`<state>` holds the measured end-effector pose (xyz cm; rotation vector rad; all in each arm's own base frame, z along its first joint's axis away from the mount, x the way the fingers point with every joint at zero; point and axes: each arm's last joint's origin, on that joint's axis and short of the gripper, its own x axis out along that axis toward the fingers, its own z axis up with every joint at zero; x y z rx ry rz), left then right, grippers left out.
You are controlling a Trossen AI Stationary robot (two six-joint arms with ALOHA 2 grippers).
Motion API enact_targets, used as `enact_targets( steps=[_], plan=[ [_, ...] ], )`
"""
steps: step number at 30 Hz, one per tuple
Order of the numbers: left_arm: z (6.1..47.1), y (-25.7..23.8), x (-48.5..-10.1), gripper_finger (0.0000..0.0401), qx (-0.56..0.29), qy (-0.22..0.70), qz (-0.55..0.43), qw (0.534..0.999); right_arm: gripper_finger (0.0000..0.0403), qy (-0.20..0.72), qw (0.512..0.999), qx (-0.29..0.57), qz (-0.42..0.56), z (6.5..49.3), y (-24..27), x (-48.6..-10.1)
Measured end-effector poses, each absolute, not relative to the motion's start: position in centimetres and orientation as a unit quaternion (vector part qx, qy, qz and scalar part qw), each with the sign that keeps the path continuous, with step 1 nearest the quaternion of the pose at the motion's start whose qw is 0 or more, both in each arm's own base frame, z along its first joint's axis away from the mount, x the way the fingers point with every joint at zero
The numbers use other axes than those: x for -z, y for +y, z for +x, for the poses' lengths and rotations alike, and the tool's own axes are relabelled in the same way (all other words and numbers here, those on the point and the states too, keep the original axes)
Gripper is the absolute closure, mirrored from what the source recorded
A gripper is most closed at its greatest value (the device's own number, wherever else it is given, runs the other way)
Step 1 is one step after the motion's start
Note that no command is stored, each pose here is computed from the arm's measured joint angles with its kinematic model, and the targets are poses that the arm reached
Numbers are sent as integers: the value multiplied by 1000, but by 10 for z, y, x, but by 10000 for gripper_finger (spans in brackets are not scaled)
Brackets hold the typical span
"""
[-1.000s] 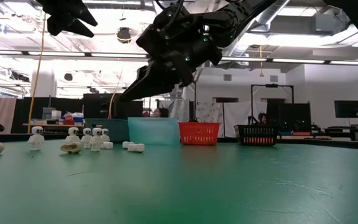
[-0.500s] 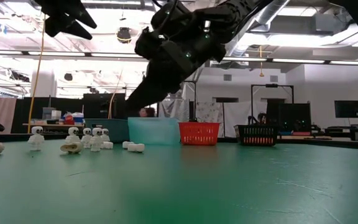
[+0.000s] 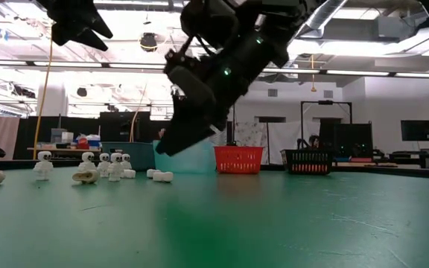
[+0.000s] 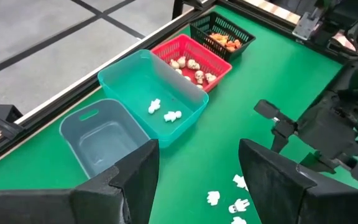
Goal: Sort Halloween decoration
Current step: Put the white skeleton toy into the light blue bin
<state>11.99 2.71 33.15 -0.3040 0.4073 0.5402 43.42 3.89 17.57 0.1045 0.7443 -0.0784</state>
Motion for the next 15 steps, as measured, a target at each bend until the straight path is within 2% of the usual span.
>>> enact_targets(
  steps=[15],
  plan=[
    [120, 27, -331, 191, -261, 205, -131, 934, 234, 303, 939, 151, 63, 426, 77, -169]
  ],
)
